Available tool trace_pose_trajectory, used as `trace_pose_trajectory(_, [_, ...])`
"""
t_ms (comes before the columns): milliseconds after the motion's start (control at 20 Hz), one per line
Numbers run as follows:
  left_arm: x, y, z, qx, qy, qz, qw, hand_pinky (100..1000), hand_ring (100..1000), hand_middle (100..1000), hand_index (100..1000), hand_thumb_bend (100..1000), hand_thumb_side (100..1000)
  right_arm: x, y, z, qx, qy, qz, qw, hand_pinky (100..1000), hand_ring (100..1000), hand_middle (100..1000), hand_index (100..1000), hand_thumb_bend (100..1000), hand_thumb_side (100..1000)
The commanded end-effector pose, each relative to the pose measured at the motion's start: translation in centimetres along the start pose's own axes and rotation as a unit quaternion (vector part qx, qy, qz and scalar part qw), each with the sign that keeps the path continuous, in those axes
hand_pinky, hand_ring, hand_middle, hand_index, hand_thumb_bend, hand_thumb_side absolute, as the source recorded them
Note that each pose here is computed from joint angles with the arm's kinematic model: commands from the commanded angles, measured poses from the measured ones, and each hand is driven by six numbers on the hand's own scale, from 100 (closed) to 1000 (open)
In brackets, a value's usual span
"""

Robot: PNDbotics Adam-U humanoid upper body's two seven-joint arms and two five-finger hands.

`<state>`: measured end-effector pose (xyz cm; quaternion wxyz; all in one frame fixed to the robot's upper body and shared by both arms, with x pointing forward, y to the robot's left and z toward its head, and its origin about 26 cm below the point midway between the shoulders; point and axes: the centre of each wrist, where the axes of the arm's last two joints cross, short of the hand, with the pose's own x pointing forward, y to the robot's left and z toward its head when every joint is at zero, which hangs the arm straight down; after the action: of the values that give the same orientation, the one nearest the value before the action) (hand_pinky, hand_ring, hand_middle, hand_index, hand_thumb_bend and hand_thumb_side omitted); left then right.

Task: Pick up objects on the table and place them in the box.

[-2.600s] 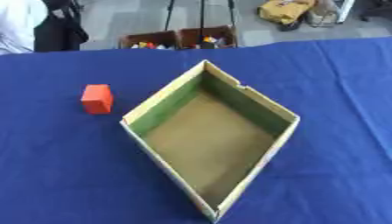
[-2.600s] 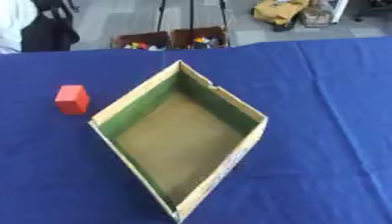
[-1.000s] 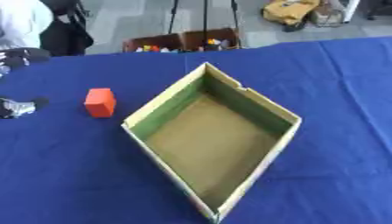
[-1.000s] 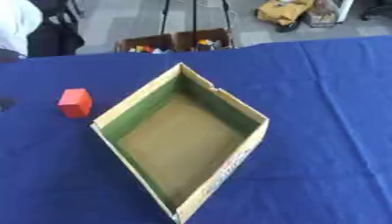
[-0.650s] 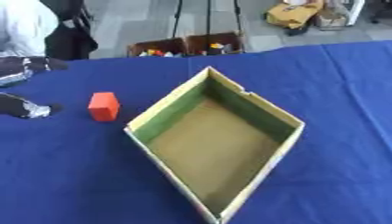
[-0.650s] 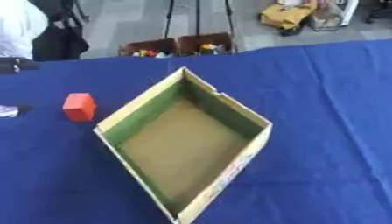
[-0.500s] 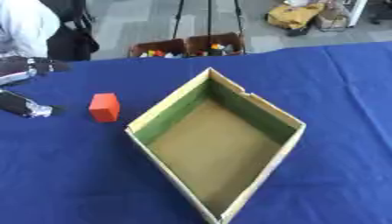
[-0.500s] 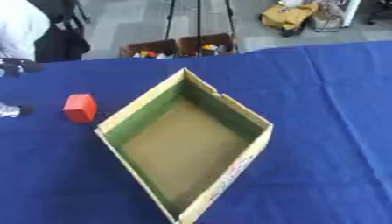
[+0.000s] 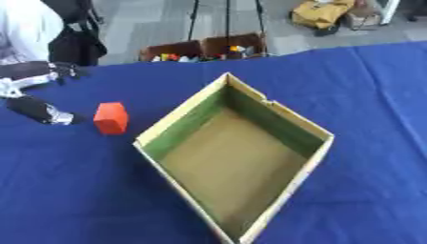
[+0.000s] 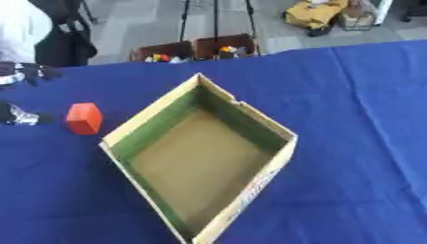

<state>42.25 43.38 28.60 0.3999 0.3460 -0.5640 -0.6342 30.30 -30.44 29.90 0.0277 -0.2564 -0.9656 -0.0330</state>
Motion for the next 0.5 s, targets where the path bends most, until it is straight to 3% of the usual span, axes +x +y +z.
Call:
trace_pose_trajectory(50, [-0.27, 1.26, 0.49, -0.033, -0.032, -0.019, 0.999, 780, 884, 914, 1000, 535, 667, 0.52, -0.04, -0.94, -0.002, -0.018, -0.007, 1.0, 758, 741, 804, 772, 100, 710])
trace_pose_trajectory(500, [-0.37, 0.38, -0.12, -0.073, -0.025, -0.002, 0.997, 762, 871, 903, 1000, 517, 636, 0.56, 0.08, -1.11, -0.009, -0.02, -0.012, 1.0, 758, 741, 802, 772, 100, 701])
